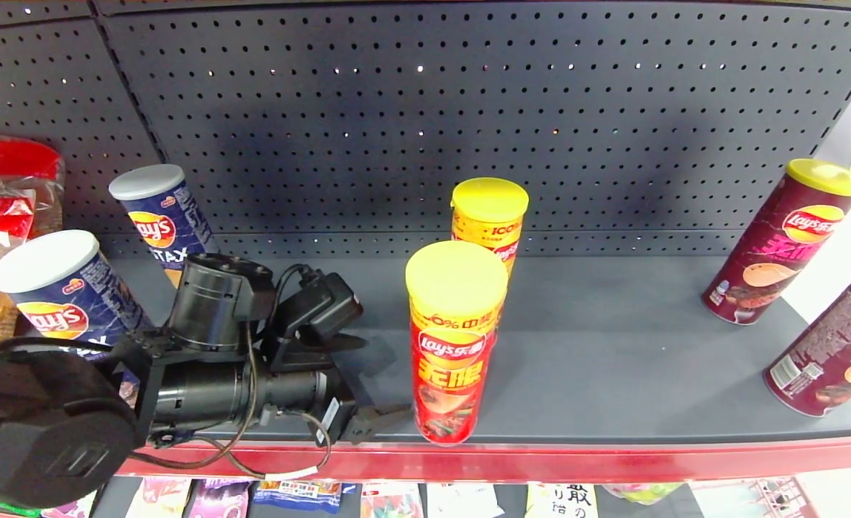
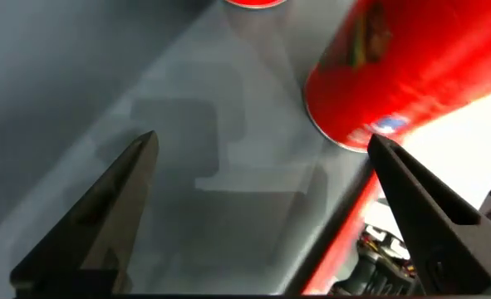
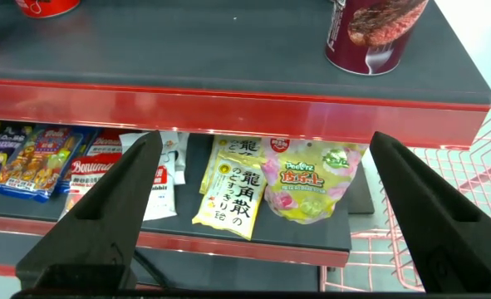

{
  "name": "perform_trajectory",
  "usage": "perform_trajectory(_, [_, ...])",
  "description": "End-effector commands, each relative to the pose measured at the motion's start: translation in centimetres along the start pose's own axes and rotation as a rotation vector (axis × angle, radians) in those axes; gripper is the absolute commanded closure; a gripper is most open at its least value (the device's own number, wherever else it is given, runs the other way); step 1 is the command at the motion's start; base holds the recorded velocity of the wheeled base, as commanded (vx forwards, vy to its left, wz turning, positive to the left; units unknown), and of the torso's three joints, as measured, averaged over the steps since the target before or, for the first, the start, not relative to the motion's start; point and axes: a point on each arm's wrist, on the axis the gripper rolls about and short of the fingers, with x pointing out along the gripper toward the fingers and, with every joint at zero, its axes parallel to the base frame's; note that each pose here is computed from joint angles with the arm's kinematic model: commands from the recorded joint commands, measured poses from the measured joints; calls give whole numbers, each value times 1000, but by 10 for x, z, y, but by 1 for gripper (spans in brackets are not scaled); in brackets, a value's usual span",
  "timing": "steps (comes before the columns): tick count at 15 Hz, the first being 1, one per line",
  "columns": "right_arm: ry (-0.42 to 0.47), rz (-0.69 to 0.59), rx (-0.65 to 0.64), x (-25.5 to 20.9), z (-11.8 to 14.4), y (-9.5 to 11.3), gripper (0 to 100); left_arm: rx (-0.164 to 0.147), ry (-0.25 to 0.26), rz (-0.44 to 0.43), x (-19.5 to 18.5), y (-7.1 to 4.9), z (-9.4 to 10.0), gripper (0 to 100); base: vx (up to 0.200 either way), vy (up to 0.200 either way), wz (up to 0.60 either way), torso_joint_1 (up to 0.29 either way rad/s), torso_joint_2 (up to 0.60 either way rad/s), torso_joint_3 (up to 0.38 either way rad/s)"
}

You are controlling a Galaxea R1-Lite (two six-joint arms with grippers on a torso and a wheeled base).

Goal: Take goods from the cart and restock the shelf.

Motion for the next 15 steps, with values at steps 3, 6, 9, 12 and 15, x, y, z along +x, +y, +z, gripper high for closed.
perform_trajectory(3, [1, -1, 0, 0, 0, 0, 0, 5, 9, -15, 13, 0, 3, 0, 0, 0, 0, 0, 0, 0])
perform_trajectory(6, [1, 1, 0, 0, 0, 0, 0, 10, 13, -26, 21, -2, 5, 0, 0, 0, 0, 0, 0, 0])
perform_trajectory(9, [1, -1, 0, 0, 0, 0, 0, 16, 9, -32, 28, -1, 8, 0, 0, 0, 0, 0, 0, 0])
perform_trajectory(12, [1, 1, 0, 0, 0, 0, 0, 19, -2, -28, 33, 1, 13, 0, 0, 0, 0, 0, 0, 0])
perform_trajectory(15, [1, 1, 0, 0, 0, 0, 0, 22, -4, -31, 33, 0, 14, 0, 0, 0, 0, 0, 0, 0])
